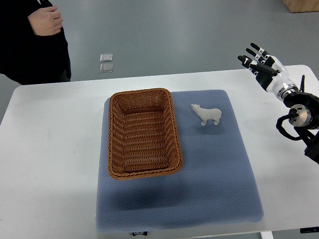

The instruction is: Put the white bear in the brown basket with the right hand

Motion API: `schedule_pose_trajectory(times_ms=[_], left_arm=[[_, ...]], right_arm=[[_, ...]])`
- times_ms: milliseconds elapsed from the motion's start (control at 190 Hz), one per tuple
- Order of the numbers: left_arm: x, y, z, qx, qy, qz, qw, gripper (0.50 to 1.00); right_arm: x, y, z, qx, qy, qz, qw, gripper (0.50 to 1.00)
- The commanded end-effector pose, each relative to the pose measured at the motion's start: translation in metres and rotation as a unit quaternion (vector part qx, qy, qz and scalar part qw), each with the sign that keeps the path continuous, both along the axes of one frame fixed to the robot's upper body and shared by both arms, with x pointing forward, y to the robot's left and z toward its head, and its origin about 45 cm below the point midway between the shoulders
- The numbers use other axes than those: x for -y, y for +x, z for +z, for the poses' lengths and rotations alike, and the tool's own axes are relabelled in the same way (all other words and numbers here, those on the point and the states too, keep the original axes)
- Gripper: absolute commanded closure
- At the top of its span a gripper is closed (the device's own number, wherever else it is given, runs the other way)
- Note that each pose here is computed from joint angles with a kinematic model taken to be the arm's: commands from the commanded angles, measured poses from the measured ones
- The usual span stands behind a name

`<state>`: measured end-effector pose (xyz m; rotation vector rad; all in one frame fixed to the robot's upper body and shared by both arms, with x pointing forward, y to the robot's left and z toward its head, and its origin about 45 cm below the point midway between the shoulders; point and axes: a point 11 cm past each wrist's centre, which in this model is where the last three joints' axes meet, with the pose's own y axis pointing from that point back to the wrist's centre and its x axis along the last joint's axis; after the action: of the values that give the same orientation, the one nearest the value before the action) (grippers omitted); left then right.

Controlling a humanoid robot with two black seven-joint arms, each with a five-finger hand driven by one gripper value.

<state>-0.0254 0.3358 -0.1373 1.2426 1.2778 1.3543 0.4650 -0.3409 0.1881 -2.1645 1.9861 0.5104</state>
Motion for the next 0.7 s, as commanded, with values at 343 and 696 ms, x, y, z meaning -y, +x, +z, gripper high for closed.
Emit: schedule_pose_trajectory(times_ms=[343,696], left_arm=[[0.0005,-0.0002,-0.0001,0.000,-0.001,0.000,1.000,0.500],[0.0005,-0.0001,-0.0001,0.000,-0.001,0.000,1.000,0.500]], right_arm=[[-0.0004,0.0005,0.0010,0.001,0.000,0.001,1.000,0.576],[-0.0018,0.0008,0.0016,0.002,-0.002,0.004,1.000,0.576]])
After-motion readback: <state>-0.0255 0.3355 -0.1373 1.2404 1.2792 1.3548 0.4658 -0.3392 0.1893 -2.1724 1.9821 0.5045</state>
